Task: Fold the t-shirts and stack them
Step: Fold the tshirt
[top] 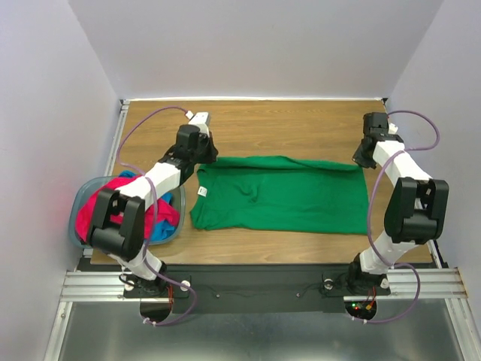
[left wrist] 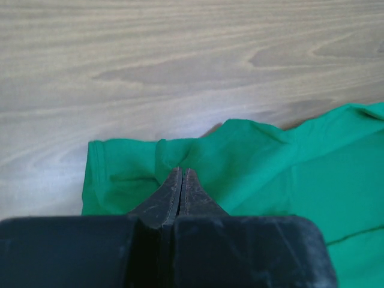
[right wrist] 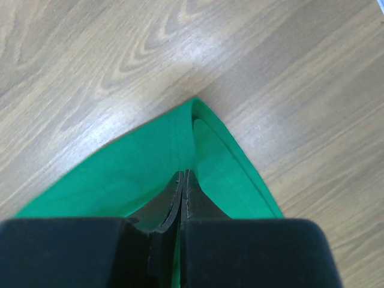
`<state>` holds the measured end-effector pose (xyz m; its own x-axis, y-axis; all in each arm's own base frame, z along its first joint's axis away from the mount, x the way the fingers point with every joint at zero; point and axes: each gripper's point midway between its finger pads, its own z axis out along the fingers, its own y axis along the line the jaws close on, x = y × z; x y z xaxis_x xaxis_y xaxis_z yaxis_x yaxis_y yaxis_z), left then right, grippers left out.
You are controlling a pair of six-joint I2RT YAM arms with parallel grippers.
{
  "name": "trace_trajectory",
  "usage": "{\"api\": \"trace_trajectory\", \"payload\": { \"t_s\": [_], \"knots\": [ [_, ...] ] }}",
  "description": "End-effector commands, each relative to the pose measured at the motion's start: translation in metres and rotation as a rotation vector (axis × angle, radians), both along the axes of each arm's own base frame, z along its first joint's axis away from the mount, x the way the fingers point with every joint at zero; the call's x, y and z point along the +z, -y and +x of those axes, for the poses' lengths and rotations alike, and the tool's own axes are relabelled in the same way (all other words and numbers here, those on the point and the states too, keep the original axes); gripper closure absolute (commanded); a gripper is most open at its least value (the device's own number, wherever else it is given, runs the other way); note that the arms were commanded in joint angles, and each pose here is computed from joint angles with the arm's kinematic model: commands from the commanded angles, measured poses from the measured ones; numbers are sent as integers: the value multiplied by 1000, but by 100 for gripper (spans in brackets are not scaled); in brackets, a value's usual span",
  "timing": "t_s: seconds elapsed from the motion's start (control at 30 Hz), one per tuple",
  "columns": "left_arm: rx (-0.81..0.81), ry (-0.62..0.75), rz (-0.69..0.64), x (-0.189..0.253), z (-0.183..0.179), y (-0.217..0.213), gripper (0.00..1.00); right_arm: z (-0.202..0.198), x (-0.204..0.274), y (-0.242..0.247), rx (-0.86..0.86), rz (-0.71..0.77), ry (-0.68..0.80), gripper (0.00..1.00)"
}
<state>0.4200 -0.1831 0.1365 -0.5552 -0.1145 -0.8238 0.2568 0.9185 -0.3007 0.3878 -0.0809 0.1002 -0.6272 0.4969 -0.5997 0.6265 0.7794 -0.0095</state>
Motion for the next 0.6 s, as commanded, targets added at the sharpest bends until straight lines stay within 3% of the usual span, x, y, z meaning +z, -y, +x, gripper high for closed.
{"api": "trace_trajectory", "payload": {
  "t_s": [0.0,0.4,0.57],
  "knots": [
    [32,99,-65,32,-18,-6,100,-1,17,6,-33,-24,68,100],
    [89,67,-134,15,-64,-23,100,-29,19,8,-54,-43,69,100],
    [116,0,-156,-13,-85,-28,100,-44,7,7,-66,-45,38,100]
  ]
}}
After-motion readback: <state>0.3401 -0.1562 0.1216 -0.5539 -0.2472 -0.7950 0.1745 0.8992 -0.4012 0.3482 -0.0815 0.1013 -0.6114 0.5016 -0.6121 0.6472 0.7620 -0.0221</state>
